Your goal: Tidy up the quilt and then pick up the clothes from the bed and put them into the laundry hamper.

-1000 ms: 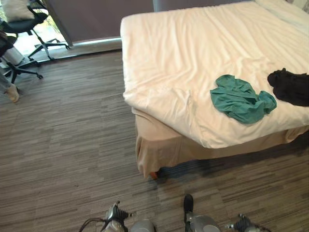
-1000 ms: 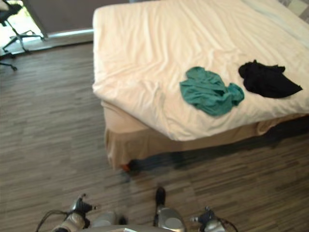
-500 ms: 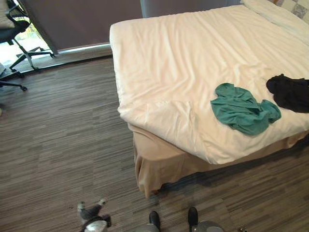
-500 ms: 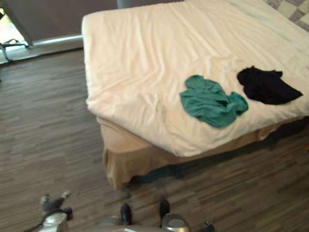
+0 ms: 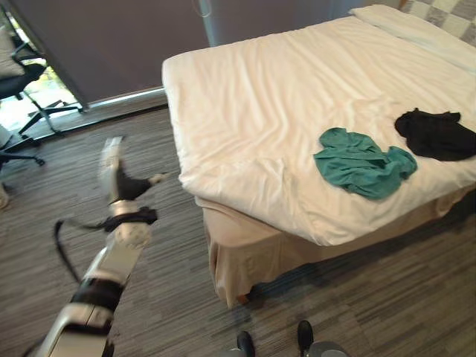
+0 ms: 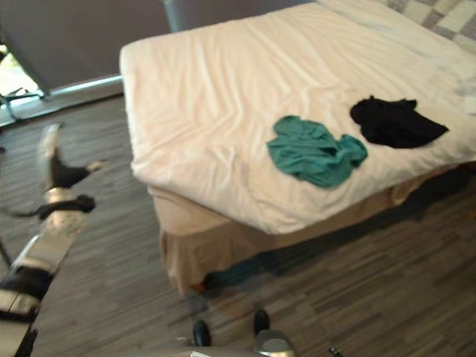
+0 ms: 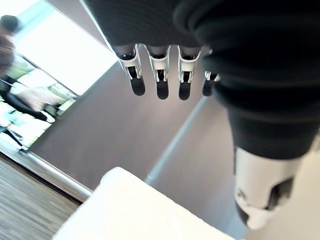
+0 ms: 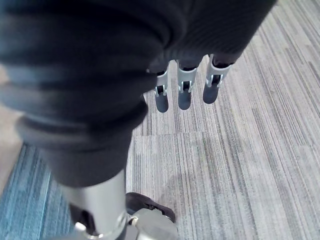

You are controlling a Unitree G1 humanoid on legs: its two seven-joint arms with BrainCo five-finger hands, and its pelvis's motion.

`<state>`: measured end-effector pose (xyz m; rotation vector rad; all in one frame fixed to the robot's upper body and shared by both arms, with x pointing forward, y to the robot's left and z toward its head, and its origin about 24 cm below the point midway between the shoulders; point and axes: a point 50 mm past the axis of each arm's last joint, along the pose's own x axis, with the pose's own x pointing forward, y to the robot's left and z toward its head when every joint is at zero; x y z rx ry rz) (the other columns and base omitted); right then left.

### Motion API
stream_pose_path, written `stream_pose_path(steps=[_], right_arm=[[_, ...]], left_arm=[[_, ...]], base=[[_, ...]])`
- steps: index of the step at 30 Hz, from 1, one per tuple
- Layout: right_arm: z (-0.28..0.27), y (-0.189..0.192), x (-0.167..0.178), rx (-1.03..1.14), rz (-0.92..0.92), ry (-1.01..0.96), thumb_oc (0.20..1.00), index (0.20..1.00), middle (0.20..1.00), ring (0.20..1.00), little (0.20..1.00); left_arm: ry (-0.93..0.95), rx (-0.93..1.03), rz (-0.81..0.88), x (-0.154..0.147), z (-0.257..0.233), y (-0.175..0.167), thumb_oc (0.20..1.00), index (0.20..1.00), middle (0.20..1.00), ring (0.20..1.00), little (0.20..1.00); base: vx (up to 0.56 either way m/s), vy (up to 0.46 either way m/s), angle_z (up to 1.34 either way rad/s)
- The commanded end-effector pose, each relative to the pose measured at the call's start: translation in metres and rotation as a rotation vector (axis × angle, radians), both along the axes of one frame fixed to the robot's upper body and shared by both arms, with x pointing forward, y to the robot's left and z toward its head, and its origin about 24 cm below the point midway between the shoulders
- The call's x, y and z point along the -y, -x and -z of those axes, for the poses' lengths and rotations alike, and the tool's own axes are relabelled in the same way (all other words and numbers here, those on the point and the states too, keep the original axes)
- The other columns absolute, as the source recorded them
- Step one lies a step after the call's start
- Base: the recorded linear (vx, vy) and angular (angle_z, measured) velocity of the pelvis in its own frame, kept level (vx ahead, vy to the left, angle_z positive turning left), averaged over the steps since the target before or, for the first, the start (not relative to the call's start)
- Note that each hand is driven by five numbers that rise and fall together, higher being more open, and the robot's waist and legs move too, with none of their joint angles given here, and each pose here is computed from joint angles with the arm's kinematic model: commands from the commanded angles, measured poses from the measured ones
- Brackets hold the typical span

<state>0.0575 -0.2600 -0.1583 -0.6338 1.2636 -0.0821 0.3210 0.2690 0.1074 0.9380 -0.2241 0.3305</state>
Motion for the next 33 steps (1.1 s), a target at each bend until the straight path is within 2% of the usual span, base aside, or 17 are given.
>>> stream_pose_path(steps=[1,5,10,11,12,13,14,16,21,22,23,24,25,28,31,32,33], right_arm=[[-0.006,-0.024,0.009,0.025,-0.019,0.042,1.000,1.000,1.000,1.000,1.000],[-0.009,-0.032,0.016,0.039,-0.040,0.074,1.000,1.000,1.000,1.000,1.000],[-0.015,-0.039,0.027,0.056,-0.035,0.122,1.000,1.000,1.000,1.000,1.000],[-0.015,-0.041,0.027,0.058,-0.041,0.126,1.000,1.000,1.000,1.000,1.000],[-0.015,-0.040,0.027,0.054,-0.046,0.129,1.000,1.000,1.000,1.000,1.000],[-0.015,-0.040,0.028,0.050,-0.051,0.134,1.000,1.000,1.000,1.000,1.000],[-0.016,-0.041,0.029,0.049,-0.049,0.140,1.000,1.000,1.000,1.000,1.000],[-0.016,-0.039,0.032,0.047,-0.037,0.146,1.000,1.000,1.000,1.000,1.000],[-0.020,-0.049,0.034,0.103,0.009,0.148,1.000,1.000,1.000,1.000,1.000],[-0.020,-0.049,0.034,0.102,0.008,0.148,1.000,1.000,1.000,1.000,1.000],[-0.024,-0.058,0.034,0.153,0.026,0.148,1.000,1.000,1.000,1.000,1.000],[-0.028,-0.068,0.035,0.210,0.056,0.149,1.000,1.000,1.000,1.000,1.000],[-0.035,-0.080,0.037,0.279,0.084,0.146,1.000,1.000,1.000,1.000,1.000],[-0.070,-0.125,0.043,0.540,0.061,0.160,1.000,1.000,1.000,1.000,1.000],[-0.126,-0.169,0.043,0.816,-0.079,0.203,1.000,1.000,1.000,1.000,1.000],[-0.126,-0.169,0.043,0.816,-0.079,0.203,1.000,1.000,1.000,1.000,1.000],[-0.158,-0.186,0.038,0.953,-0.155,0.221,1.000,1.000,1.000,1.000,1.000]], left_arm=[[-0.298,-0.017,-0.002,0.008,-0.046,-0.044,1.000,1.000,1.000,1.000,1.000],[-0.508,-0.196,-0.034,0.016,-0.029,-0.063,1.000,1.000,1.000,1.000,1.000],[-0.763,-0.306,-0.005,0.034,-0.014,-0.072,1.000,1.000,1.000,1.000,1.000],[-0.806,-0.330,0.008,0.036,-0.008,-0.071,0.934,0.934,0.934,0.934,0.934],[-0.848,-0.358,0.029,0.039,0.000,-0.070,0.771,0.771,0.771,0.771,0.771],[-0.889,-0.400,0.053,0.041,0.013,-0.066,0.416,0.416,0.416,0.416,0.416],[-0.912,-0.430,0.078,0.044,0.022,-0.063,0.200,0.200,0.200,0.200,0.200],[-0.927,-0.523,0.125,0.044,0.051,-0.050,0.200,0.200,0.200,0.200,0.200],[-0.748,-0.777,0.096,0.014,0.123,0.006,0.200,0.200,0.200,0.200,0.200],[-0.748,-0.778,0.096,0.014,0.123,0.006,0.200,0.200,0.200,0.200,0.200],[-0.580,-0.870,0.004,-0.004,0.150,0.039,0.589,0.589,0.589,0.589,0.589],[-0.485,-0.929,-0.058,-0.015,0.167,0.063,0.827,0.827,0.827,0.827,0.827],[-0.424,-0.994,-0.119,-0.026,0.183,0.090,1.000,1.000,1.000,1.000,1.000],[-0.291,-1.216,-0.228,-0.040,0.223,0.175,1.000,1.000,1.000,1.000,1.000],[-0.173,-1.441,-0.305,-0.032,0.251,0.256,1.000,1.000,1.000,1.000,1.000],[-0.173,-1.441,-0.305,-0.032,0.251,0.256,1.000,1.000,1.000,1.000,1.000],[-0.134,-1.527,-0.311,-0.022,0.259,0.284,1.000,1.000,1.000,1.000,1.000]], base=[[-0.06,0.037,-0.19],[-0.05,0.035,-0.60],[-0.05,0.019,-0.39],[-0.03,0.003,-0.12],[-0.02,-0.011,-0.06],[0.00,0.000,0.00],[0.00,0.000,0.00],[0.02,0.002,0.01],[0.03,0.005,0.05],[0.02,-0.026,0.18],[0.02,-0.021,0.20],[0.02,-0.032,0.32],[0.02,-0.019,0.23],[0.02,0.013,0.13],[0.00,0.011,0.03],[0.00,0.026,0.03],[0.00,0.022,0.09]])
